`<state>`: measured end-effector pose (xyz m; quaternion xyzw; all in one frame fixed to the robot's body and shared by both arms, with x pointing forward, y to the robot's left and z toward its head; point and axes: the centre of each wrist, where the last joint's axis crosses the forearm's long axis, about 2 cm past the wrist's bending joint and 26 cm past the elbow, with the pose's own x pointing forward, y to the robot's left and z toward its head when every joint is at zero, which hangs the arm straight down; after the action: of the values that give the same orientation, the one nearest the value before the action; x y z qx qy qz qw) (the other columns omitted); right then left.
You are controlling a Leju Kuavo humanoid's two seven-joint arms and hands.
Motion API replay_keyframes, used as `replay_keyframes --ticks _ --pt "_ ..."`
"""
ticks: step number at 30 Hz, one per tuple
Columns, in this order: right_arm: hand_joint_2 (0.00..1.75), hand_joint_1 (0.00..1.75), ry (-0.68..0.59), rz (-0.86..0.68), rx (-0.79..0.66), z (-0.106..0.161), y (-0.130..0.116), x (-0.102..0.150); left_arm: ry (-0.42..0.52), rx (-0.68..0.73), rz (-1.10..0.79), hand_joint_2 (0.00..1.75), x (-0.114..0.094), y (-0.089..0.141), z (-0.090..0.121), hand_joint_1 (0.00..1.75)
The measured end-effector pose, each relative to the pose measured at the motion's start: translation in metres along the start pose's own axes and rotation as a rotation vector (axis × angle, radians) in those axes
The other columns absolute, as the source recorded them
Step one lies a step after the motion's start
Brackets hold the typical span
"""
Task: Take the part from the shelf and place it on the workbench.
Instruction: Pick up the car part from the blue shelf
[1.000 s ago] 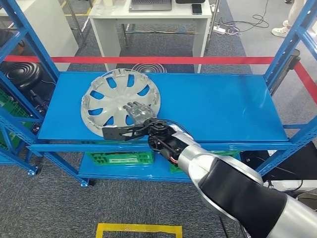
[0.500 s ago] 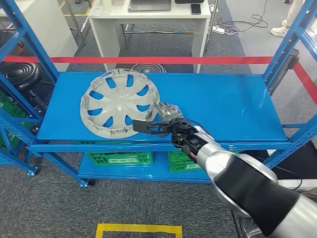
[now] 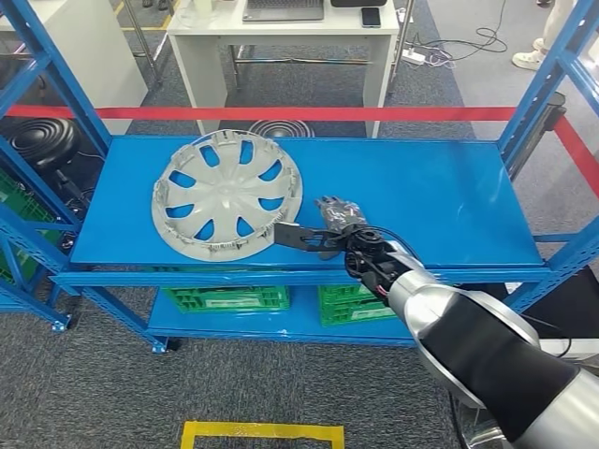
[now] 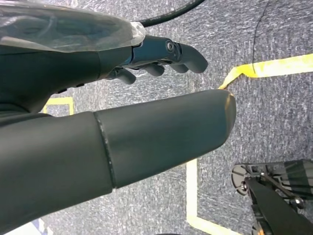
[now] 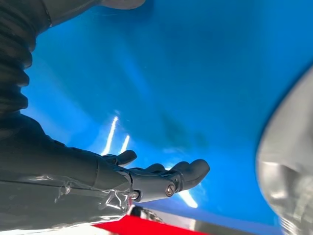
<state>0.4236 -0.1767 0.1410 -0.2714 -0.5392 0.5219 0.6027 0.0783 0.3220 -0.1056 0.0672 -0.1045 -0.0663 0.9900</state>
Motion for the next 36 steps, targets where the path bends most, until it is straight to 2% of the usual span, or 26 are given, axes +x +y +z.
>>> replay_keyframes --ticks 2,5,9,13,16,20,23,27,36 --pt "1.75 0.00 0.003 -0.003 0.001 0.000 0.001 -0.003 -0.001 0.001 -0.002 0.00 0.001 0.001 0.000 0.00" --pt "1.75 0.00 0.016 -0.026 -0.005 0.003 0.003 -0.021 -0.009 0.000 -0.017 0.00 0.008 0.003 0.000 0.00" --pt "1.75 0.00 0.001 -0.045 -0.076 0.005 -0.001 -0.035 -0.021 -0.001 -0.028 0.00 0.017 0.005 -0.001 0.00" --pt "1.75 0.00 -0.061 -0.046 -0.169 0.001 -0.015 -0.026 -0.022 -0.005 -0.027 0.00 0.019 0.005 -0.001 0.00" --pt "1.75 0.00 -0.175 -0.119 -0.239 -0.005 -0.034 -0.003 -0.022 -0.005 -0.024 0.00 0.019 0.005 -0.001 0.00" --pt "0.00 0.00 -0.330 -0.298 -0.280 -0.009 -0.055 0.031 -0.023 -0.004 -0.019 0.00 0.020 0.005 -0.001 0.00" --pt "0.00 0.00 -0.405 -0.420 -0.301 -0.009 -0.073 0.049 -0.023 -0.003 -0.016 0.00 0.020 0.004 -0.001 0.00" --pt "0.00 0.00 -0.505 -0.532 -0.333 -0.007 -0.092 0.063 -0.025 -0.005 -0.013 0.00 0.020 0.003 0.000 0.00" --pt "0.00 0.00 -0.572 -0.614 -0.380 0.001 -0.121 0.061 -0.011 -0.011 -0.009 0.00 0.014 0.001 0.000 0.00"
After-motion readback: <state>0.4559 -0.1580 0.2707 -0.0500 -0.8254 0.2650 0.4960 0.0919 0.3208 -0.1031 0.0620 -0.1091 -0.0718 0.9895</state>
